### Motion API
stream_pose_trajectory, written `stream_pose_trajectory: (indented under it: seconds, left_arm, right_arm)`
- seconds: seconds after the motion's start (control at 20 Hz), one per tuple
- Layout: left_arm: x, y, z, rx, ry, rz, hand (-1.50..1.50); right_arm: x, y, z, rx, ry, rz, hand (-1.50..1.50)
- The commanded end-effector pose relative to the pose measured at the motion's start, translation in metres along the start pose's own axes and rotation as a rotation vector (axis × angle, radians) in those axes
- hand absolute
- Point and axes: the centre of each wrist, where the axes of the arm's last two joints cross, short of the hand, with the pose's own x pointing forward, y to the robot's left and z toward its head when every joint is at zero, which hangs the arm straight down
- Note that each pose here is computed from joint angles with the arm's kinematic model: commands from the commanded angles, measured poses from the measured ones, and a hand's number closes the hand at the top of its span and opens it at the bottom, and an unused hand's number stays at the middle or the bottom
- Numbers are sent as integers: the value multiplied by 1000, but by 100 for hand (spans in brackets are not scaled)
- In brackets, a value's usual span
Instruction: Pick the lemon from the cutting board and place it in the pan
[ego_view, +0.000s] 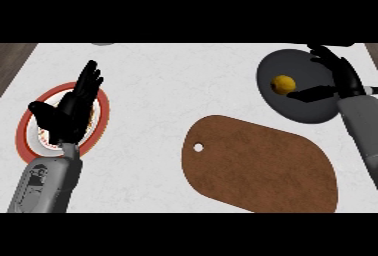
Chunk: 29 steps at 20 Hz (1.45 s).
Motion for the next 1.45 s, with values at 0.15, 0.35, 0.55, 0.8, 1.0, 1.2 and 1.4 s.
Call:
stream_pose_trajectory:
  seconds: [0.15,0.35,0.55,0.8,1.0,1.2,1.4]
  left_arm:
    - [-6,-2,3,39,19,6,0]
    - [-13,11,13,49,43,-6,0]
    - [-13,25,22,68,51,3,0]
    - [-5,35,22,78,40,-4,0]
    - [-6,26,6,101,47,-18,0]
    - [-10,24,21,96,41,-26,0]
    - [-19,31,24,89,53,-4,0]
  right_arm:
    - [-19,-21,11,-145,-87,-280,-150]
    - [-55,-48,42,-44,-100,-407,-150]
    - [-81,-82,71,21,-153,-473,-150]
    - [-96,-123,100,42,-193,-481,-150]
    - [-106,-126,116,55,-175,-499,-150]
    - [-103,-139,123,102,-164,-484,-150]
    - [-93,-140,120,97,-161,-403,-150]
